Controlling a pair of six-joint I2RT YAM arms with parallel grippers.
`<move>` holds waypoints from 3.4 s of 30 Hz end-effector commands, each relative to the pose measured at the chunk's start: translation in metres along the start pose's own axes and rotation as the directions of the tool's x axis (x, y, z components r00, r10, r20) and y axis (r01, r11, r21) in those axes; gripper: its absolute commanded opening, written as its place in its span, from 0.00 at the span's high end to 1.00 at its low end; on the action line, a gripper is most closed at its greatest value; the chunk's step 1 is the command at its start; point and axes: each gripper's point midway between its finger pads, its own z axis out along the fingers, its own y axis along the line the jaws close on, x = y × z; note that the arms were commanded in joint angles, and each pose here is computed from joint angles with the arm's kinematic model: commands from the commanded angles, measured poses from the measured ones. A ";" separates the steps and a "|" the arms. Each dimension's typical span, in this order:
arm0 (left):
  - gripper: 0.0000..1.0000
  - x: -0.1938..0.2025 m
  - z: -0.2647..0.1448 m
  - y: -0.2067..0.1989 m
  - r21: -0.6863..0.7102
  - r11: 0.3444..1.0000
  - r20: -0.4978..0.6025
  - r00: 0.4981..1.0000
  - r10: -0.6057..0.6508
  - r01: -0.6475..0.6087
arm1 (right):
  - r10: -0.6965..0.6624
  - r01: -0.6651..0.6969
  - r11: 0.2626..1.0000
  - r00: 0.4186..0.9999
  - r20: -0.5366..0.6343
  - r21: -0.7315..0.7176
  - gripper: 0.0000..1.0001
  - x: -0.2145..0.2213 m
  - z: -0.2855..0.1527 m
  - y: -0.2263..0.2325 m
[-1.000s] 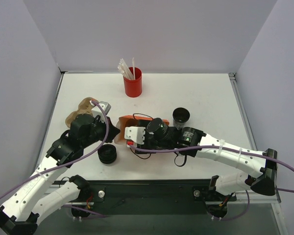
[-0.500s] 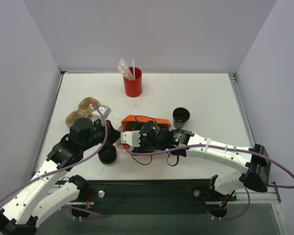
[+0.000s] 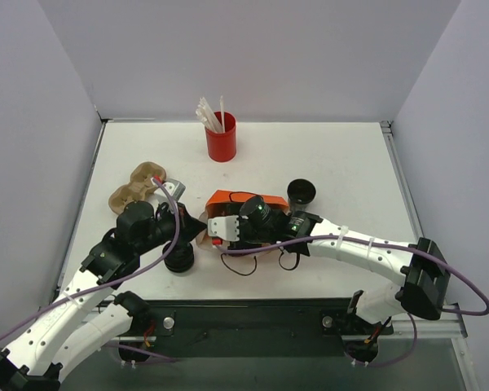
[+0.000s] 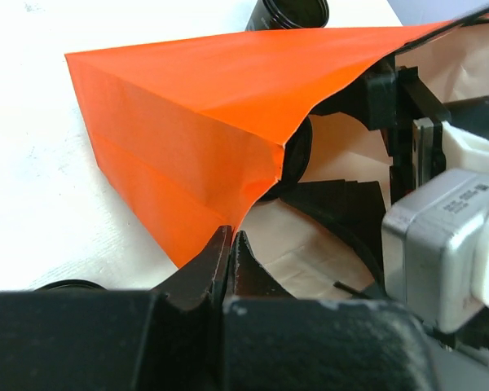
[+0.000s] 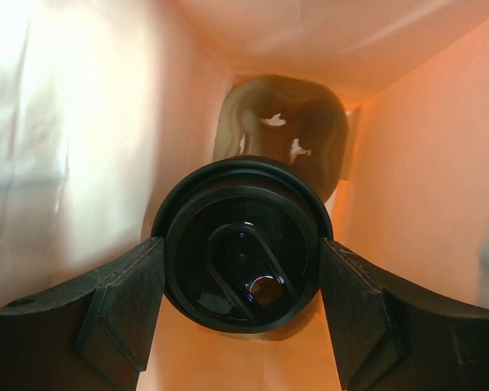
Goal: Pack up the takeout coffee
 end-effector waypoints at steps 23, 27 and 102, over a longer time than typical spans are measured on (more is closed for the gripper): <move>1.00 -0.006 -0.006 -0.003 -0.003 0.998 0.032 0.997 -0.063 0.063 | -0.070 0.073 0.996 0.996 -0.050 0.060 0.63 0.028 0.031 -0.025; 1.00 0.000 -0.004 0.002 -0.020 0.999 0.012 0.999 -0.038 0.038 | -0.083 0.085 0.995 0.996 -0.034 0.052 0.63 0.019 0.020 -0.030; 1.00 0.016 0.006 0.010 0.009 0.998 0.004 0.998 0.055 -0.055 | -0.072 0.067 0.997 0.976 -0.206 -0.031 0.27 0.085 -0.002 -0.034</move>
